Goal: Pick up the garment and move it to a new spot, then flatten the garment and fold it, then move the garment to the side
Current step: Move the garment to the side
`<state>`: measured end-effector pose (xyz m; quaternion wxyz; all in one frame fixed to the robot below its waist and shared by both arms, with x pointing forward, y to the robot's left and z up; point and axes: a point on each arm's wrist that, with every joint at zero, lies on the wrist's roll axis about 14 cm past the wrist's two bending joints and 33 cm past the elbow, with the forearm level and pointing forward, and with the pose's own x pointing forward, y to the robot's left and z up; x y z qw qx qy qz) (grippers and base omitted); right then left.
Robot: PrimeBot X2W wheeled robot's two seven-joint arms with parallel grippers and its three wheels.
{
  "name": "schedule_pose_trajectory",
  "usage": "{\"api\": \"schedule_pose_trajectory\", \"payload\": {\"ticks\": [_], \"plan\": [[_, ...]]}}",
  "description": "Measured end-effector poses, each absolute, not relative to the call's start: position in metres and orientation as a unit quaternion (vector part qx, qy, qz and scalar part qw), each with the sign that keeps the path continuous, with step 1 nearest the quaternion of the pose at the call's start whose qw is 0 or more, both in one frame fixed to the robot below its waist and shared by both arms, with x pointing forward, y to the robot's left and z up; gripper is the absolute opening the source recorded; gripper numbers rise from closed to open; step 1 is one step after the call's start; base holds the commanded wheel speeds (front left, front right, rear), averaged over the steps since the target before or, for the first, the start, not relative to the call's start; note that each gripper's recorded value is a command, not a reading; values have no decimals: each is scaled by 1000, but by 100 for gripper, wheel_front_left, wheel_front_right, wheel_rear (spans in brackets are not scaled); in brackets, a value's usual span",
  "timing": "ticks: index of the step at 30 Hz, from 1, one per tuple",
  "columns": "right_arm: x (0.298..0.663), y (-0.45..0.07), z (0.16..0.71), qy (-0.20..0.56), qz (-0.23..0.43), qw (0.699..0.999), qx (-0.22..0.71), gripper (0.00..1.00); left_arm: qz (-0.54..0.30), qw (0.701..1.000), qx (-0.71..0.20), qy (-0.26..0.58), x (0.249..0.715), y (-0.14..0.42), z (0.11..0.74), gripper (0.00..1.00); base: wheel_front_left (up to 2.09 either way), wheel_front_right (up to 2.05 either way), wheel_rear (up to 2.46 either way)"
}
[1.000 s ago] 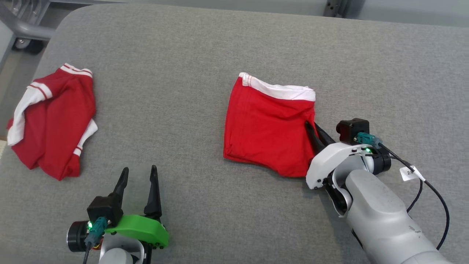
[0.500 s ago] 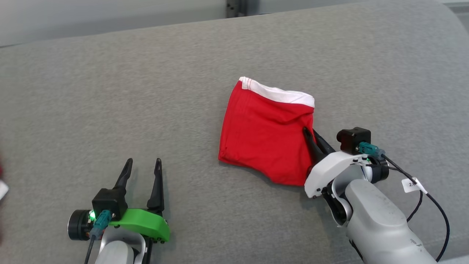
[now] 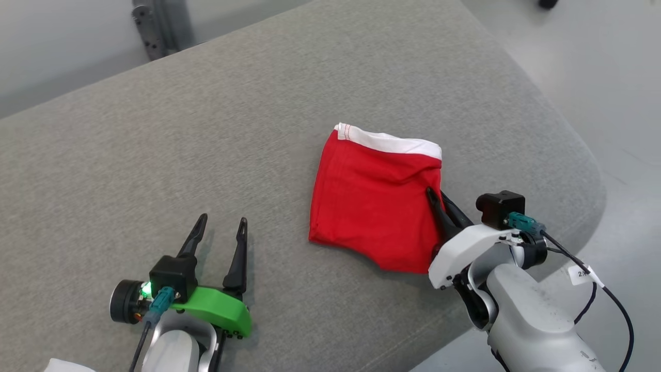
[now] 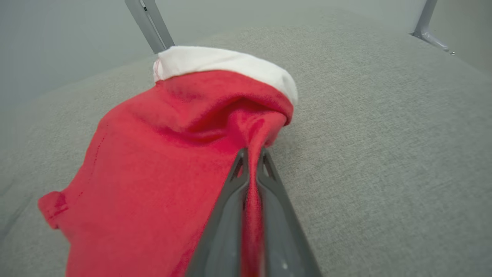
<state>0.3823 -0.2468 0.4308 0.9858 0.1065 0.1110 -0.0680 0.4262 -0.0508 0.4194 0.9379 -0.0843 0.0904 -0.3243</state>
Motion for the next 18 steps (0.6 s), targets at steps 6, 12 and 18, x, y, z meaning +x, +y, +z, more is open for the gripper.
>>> {"api": "schedule_pose_trajectory", "payload": {"ticks": [6,12,18], "plan": [[364,-270,431,114,-102,984,89,0,-362,923,-88,93,423,-79,417,100,0,0,0],[383,-290,441,116,-107,987,31,0,-357,925,-84,97,426,-75,410,100,0,0,0],[419,-330,464,109,-118,985,-55,0,-328,938,-74,89,437,-49,411,100,0,0,0]]}}
